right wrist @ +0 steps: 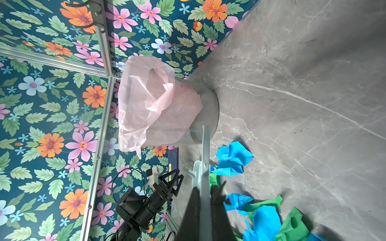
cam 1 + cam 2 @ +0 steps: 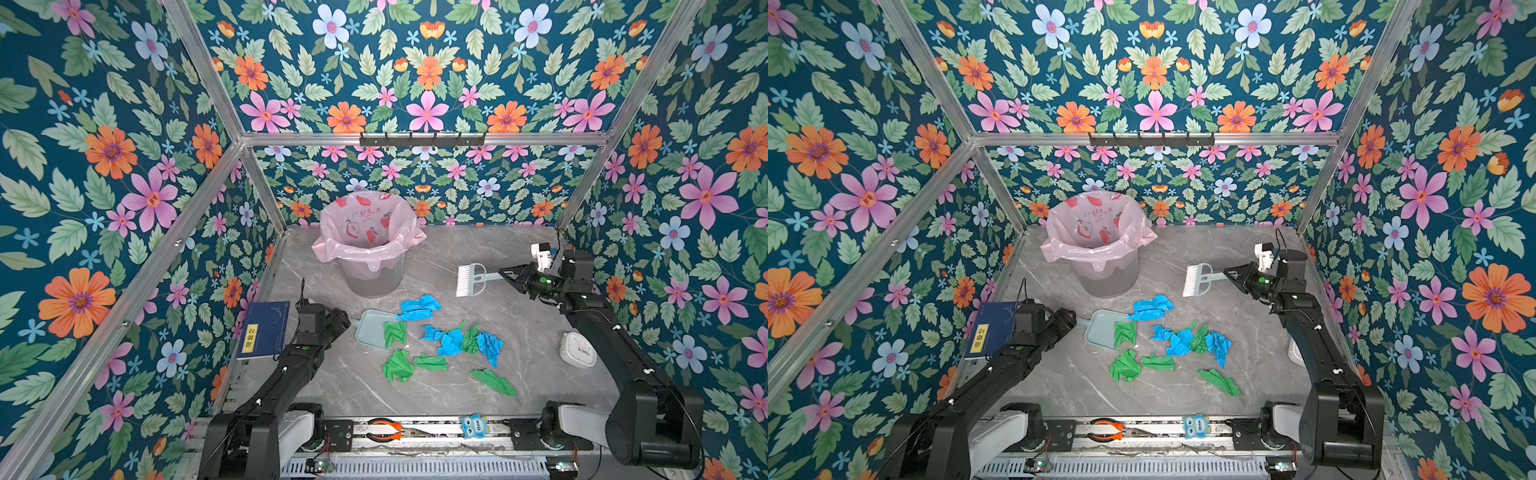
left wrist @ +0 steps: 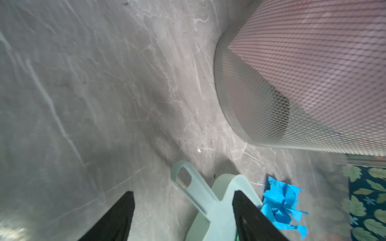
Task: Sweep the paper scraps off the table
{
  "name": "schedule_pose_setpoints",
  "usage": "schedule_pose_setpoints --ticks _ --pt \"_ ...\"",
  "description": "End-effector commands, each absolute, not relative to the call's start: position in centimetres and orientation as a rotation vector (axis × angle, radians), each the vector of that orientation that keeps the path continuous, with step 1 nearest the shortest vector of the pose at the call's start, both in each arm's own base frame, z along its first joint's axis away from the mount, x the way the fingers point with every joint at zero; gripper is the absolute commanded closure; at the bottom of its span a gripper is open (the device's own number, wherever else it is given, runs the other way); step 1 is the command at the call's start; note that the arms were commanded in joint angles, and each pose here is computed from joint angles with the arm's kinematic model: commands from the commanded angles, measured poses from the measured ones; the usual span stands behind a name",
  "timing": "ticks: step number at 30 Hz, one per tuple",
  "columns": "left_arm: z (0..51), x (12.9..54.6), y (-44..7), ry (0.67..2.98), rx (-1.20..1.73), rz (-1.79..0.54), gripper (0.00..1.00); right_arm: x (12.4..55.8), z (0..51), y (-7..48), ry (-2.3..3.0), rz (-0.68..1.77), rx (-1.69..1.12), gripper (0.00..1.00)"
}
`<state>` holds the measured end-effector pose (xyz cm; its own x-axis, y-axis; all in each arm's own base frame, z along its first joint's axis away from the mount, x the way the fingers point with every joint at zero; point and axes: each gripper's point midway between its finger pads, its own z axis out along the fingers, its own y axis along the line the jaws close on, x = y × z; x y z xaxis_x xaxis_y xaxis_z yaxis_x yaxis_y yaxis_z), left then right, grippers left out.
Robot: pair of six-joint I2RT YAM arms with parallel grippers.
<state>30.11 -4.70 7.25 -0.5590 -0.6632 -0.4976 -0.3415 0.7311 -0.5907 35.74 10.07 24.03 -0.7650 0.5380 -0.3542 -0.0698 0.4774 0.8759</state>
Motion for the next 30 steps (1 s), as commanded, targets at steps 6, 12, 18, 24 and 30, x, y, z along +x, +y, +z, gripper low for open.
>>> schedule_pose_setpoints --ticks 6,12,18,24,30 --pt "7.7 31.9 -6.3 2.215 -0.778 -0.679 0.31 35.9 24.6 10.2 2.101 1.305 0.368 1.0" --pt "6.2 31.3 -6.1 2.305 -0.865 -0.64 0.31 35.9 24.2 10.1 2.12 1.298 0.382 1.0" --pt "6.0 30.8 -5.8 2.351 -0.889 -0.594 0.29 36.0 24.3 10.1 2.12 1.293 0.386 1.0" --pt "4.9 31.1 -5.6 2.436 -0.873 -0.526 0.32 36.0 24.1 10.0 2.124 1.288 0.387 1.0" --pt "4.9 31.5 -5.1 2.448 -0.831 -0.468 0.31 35.9 24.1 9.9 2.126 1.276 0.39 1.0"
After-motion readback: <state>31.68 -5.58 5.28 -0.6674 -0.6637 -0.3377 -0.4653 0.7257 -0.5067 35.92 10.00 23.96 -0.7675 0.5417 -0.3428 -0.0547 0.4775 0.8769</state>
